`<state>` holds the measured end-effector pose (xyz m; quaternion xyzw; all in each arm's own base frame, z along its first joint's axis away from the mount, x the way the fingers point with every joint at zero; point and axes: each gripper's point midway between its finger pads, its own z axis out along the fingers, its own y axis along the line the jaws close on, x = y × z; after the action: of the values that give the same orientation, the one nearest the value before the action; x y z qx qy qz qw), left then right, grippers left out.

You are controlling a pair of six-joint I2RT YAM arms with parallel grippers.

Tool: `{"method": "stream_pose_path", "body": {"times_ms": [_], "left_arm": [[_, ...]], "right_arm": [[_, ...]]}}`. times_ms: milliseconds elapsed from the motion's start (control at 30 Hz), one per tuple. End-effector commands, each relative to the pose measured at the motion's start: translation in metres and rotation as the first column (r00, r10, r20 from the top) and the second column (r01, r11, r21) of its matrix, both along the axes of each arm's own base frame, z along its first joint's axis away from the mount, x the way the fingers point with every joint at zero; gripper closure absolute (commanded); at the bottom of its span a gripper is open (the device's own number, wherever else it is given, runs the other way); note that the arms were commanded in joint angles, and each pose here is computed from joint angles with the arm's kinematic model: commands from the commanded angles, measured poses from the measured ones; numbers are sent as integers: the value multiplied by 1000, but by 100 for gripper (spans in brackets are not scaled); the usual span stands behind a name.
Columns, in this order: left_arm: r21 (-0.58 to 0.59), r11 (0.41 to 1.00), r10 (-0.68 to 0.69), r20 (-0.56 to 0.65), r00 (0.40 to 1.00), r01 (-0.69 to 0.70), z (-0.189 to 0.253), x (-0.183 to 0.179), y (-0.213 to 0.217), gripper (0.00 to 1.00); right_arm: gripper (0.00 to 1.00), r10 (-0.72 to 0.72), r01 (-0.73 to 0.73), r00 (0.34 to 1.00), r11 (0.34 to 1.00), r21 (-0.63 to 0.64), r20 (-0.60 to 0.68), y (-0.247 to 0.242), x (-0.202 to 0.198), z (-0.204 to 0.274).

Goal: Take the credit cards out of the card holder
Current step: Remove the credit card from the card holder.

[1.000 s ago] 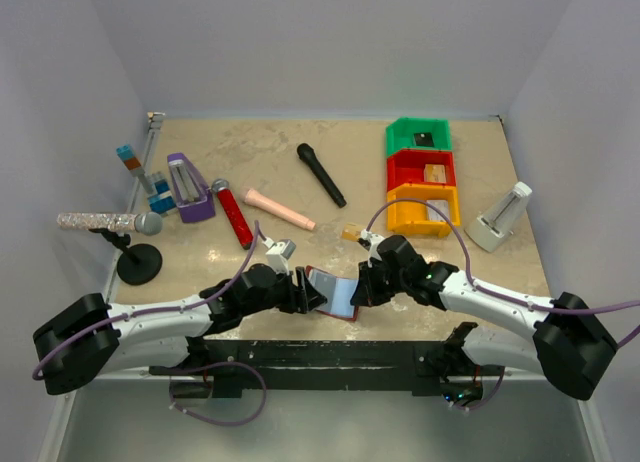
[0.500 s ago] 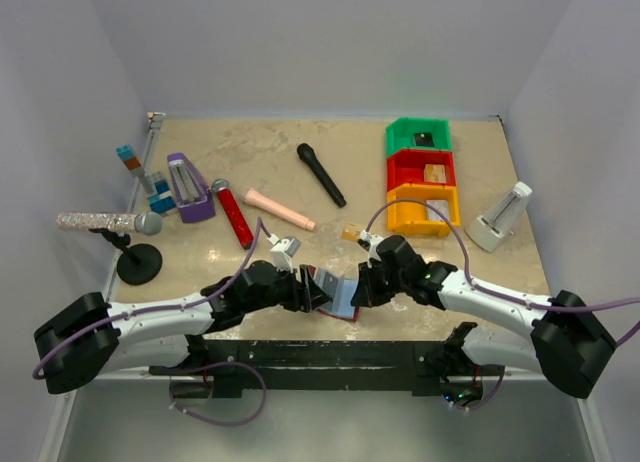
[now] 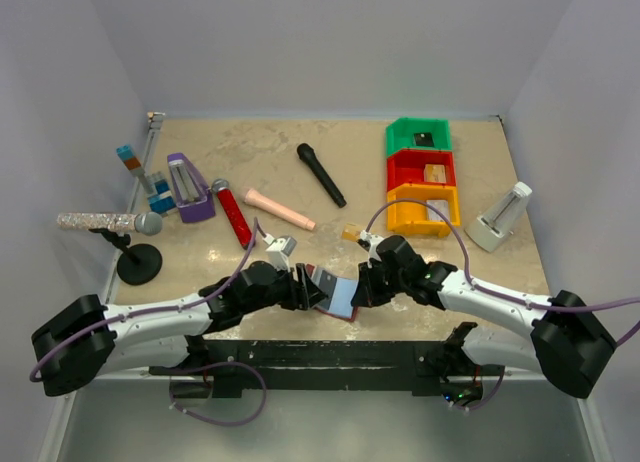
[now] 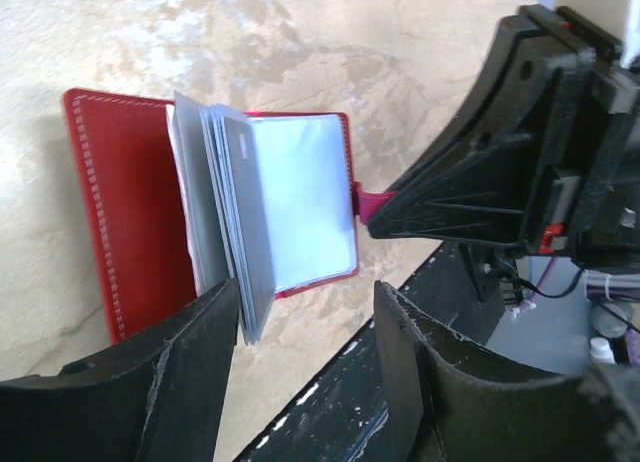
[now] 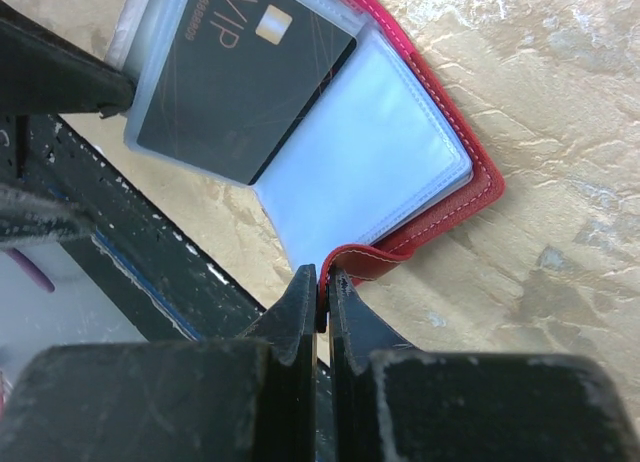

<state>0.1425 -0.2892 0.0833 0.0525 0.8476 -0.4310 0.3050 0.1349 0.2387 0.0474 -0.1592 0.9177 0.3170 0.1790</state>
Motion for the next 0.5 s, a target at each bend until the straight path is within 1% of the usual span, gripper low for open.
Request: {"method": "stream_pose_path", "body": {"times_ms": [0,200,267,467], "left_arm": [[68,993,93,-24,995,-91,-15,7,17,40],[135,977,174,-59,983,-165,-33,6,38,42],[144,973,191,-62,980,-180,-37,5,43,43],[157,962,234,-67,970,-222,-43,3,58,43]], "right_arm": [[100,13,-13,999,1000,13,40,4,5,10],[100,-34,36,999,998,-52,40,-8,8,4],[96,-43,46,998,997,-63,43,-11,9,4],[66,-68,74,996,993,-93,61,-18,12,10]]}}
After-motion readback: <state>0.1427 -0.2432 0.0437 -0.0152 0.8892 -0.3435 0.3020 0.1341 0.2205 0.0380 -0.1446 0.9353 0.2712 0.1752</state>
